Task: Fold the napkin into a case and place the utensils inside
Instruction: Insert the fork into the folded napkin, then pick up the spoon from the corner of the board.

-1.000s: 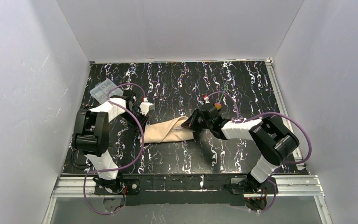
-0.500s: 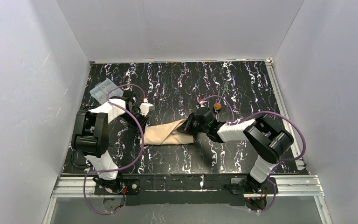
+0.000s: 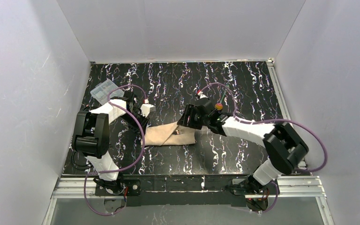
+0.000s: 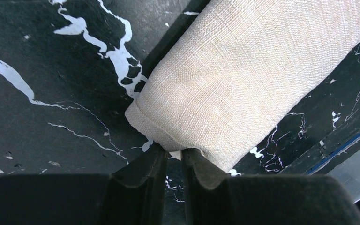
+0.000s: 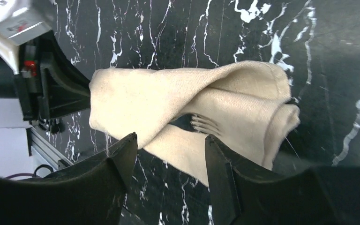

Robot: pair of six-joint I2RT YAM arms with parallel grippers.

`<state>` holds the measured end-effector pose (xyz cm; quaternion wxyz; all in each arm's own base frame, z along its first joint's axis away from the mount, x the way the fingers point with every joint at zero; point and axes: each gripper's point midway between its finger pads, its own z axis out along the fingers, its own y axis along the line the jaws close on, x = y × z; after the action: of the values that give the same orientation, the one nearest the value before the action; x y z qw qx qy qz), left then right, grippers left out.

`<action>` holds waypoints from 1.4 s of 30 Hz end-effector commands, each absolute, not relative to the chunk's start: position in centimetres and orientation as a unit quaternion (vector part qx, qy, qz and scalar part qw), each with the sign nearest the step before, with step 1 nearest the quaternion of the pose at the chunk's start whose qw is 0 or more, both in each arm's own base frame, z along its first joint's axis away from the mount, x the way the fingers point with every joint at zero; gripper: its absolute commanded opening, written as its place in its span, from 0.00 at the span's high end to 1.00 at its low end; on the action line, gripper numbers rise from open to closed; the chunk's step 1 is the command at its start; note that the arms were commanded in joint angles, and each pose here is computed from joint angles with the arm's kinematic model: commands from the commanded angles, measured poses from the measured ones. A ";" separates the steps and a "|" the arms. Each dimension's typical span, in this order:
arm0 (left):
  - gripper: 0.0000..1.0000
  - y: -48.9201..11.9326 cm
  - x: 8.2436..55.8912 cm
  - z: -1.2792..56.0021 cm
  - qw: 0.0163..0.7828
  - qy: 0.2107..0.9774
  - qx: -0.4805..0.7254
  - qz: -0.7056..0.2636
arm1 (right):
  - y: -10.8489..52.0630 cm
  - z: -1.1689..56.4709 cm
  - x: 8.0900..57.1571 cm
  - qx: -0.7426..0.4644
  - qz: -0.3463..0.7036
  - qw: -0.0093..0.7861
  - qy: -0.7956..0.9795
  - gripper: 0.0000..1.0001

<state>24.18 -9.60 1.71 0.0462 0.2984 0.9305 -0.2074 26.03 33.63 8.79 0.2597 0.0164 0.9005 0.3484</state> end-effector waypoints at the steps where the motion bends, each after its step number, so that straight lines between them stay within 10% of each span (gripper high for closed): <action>1: 0.81 -9.1 22.8 3.0 0.025 0.930 0.306 -0.202 | 29.8 12.4 25.9 -0.019 0.278 0.305 0.911 0.37; 13: 0.32 -6.7 22.5 8.4 0.040 0.932 0.306 -0.188 | 17.2 12.9 33.3 0.120 0.130 0.354 0.918 0.30; 42: 0.29 -6.7 24.9 14.0 0.071 0.931 0.272 -0.233 | 15.4 3.3 40.0 0.436 0.228 0.295 0.819 0.39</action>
<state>25.68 -6.24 13.97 0.0822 0.2800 0.9322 -0.2140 38.92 15.47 3.65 0.2904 0.3883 0.8486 0.2115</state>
